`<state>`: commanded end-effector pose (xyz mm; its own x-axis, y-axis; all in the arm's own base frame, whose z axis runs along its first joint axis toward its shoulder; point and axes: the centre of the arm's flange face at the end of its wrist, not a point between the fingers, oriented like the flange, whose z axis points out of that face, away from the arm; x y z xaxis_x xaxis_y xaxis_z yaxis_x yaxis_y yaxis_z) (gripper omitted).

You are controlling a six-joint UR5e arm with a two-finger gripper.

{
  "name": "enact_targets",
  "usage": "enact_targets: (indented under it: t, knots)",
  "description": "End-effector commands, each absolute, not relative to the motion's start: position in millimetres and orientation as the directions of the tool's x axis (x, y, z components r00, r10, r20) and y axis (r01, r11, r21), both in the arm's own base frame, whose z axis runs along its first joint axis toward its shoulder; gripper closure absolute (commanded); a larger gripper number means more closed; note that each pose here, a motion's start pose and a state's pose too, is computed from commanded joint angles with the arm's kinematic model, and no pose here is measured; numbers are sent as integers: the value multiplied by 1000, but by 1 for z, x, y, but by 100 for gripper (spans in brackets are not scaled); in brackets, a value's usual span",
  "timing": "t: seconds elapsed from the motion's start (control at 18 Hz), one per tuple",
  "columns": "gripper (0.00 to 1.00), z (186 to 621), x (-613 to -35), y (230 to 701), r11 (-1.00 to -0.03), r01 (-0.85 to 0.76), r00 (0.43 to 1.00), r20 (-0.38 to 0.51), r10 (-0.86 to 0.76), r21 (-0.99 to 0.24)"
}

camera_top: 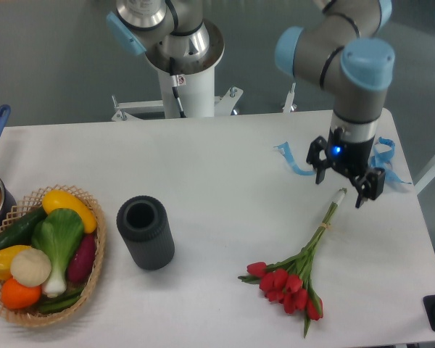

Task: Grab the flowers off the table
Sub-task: 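Move the open gripper over the red tulip bouquet's stems and lower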

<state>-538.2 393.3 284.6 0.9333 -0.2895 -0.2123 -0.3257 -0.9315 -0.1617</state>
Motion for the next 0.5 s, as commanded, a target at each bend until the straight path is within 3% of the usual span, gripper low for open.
enact_targets:
  t: [0.5]
  knots:
    - [0,229,-530,410,-929,-310,950,-112,-293,-204]
